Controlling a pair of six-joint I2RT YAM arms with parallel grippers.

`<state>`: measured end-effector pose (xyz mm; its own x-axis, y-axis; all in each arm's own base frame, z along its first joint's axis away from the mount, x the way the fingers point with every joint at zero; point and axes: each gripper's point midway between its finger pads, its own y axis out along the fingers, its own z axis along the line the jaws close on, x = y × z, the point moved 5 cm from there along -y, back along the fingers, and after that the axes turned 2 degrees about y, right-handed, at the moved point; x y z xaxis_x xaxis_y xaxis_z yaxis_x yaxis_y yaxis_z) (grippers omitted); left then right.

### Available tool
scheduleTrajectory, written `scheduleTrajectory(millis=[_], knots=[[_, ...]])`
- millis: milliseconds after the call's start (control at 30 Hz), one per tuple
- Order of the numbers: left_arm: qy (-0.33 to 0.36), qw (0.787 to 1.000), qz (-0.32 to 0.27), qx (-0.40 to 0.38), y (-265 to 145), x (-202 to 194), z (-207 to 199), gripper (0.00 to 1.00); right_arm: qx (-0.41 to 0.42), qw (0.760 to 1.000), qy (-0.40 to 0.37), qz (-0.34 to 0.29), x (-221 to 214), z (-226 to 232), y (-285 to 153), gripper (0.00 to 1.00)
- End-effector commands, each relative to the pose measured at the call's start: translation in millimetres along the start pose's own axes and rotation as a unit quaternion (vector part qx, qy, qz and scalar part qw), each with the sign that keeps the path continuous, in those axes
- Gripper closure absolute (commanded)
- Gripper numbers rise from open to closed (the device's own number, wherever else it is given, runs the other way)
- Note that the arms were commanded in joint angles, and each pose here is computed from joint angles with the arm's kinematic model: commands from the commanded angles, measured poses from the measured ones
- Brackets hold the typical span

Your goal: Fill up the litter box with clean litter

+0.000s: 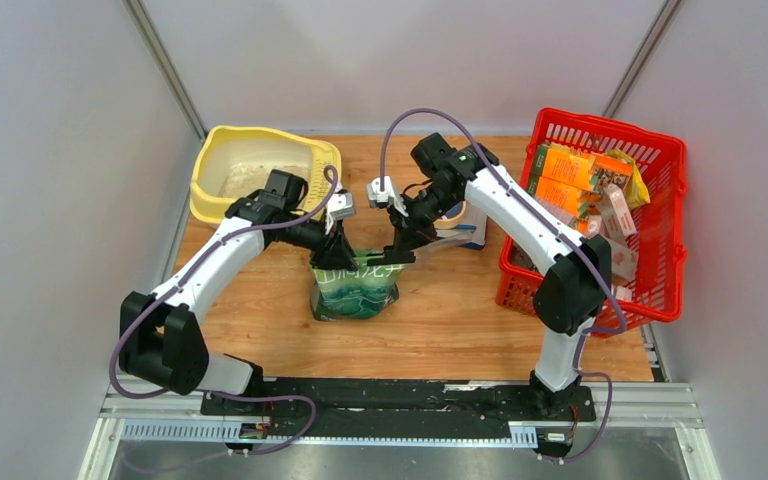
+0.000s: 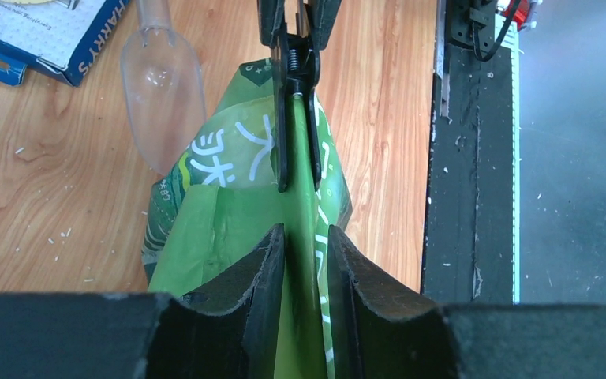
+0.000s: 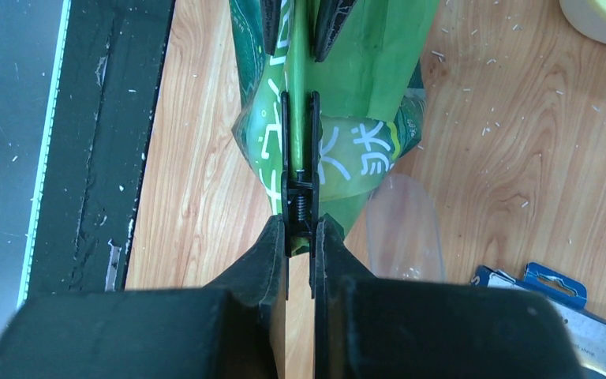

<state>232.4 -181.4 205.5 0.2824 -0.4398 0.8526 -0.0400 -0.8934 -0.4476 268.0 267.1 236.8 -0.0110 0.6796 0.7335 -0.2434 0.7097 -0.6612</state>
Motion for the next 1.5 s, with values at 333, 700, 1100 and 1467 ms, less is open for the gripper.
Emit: scheduleTrajectory(millis=[333,700,1100,1467], knots=[[0.015,0.999,0.02,0.022,-27.0,-20.9,-21.2,0.68,0.018,0.999,-0.019,-0.032,23.4,3.2,16.7,1.0],[0.008,0.999,0.015,0.03,-27.1,-20.0,-20.2,0.68,0.029,0.999,-0.013,-0.037,21.2,1.1,32.5,1.0],[0.006,0.999,0.014,0.035,-28.8,-19.9,-18.1,0.68,0.021,0.999,-0.003,-0.025,15.6,-3.6,43.5,0.98],[0.024,0.998,-0.003,0.063,-40.4,-4.6,-16.0,0.62,-0.016,0.999,-0.029,0.001,25.6,-3.5,26.0,0.68]])
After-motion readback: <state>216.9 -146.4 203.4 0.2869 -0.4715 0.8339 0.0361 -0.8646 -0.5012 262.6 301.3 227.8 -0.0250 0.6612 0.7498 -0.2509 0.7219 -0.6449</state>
